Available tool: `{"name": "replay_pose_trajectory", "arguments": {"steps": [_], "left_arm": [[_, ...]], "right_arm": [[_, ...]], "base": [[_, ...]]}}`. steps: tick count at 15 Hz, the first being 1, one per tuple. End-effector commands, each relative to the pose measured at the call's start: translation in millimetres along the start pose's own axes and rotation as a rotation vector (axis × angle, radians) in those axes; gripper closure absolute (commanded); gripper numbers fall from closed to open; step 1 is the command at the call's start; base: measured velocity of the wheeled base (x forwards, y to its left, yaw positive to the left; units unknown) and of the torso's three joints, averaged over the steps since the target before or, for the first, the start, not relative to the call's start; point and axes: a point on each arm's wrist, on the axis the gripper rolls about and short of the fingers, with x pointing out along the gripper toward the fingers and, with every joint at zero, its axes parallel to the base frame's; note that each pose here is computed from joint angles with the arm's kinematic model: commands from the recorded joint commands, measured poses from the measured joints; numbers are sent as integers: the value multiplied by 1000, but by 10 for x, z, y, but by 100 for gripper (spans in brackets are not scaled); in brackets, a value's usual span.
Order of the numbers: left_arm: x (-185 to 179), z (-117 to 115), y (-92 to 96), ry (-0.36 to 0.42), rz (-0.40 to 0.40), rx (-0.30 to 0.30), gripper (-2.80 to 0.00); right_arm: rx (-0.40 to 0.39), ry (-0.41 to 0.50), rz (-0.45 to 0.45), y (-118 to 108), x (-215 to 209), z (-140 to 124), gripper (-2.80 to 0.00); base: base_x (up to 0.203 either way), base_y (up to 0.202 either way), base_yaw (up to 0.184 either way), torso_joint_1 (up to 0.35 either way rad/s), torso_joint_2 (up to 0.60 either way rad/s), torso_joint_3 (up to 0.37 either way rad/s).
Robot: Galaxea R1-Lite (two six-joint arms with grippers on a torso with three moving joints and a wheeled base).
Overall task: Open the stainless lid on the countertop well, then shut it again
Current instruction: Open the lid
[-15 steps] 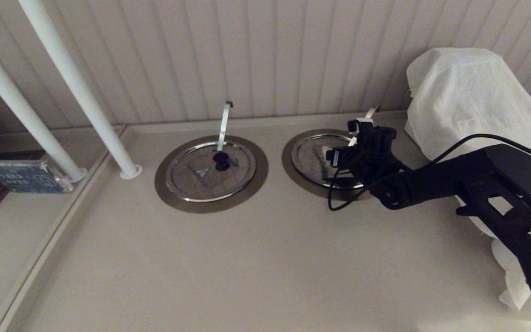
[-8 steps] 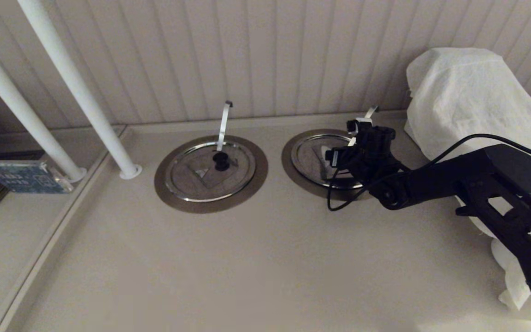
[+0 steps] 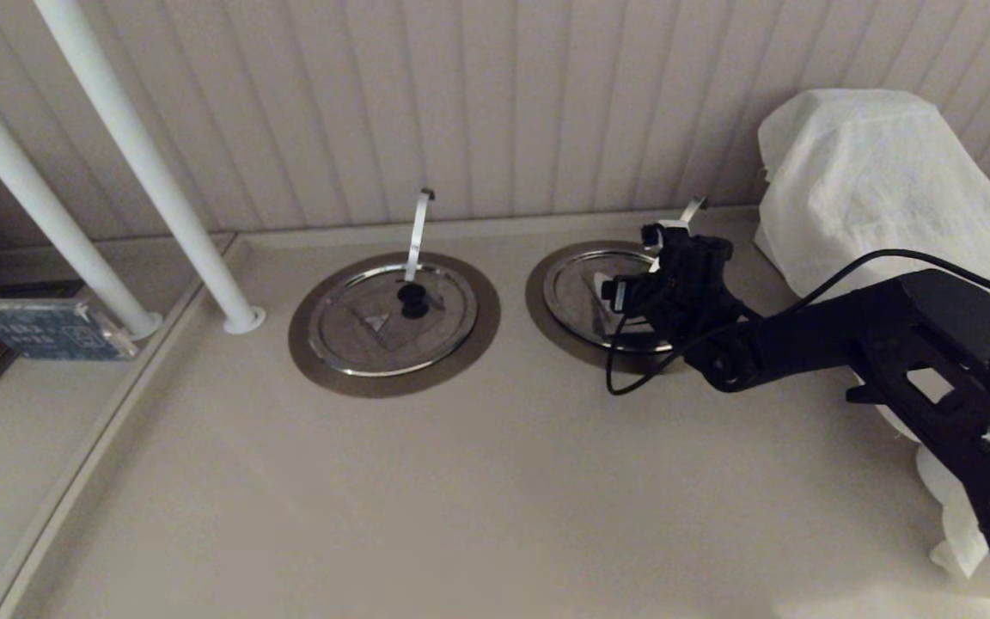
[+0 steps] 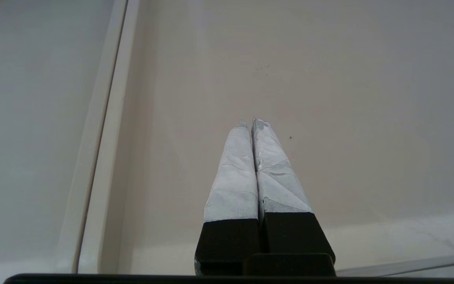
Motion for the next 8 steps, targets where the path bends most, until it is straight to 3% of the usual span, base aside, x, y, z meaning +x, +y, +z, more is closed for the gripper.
{"name": "replay_pose_trajectory", "arguments": {"steps": [1,8], "left_arm": [[0,0,0,1,0,0,0],[-1,0,0,-2,0,0,0]], "right_arm": [[5,-4,2,16,-3,3,-280],[39,-16,9,29,-3,49,-280]], "base": [[0,0,0,0,0,0],[0,0,0,0,0,0]]}}
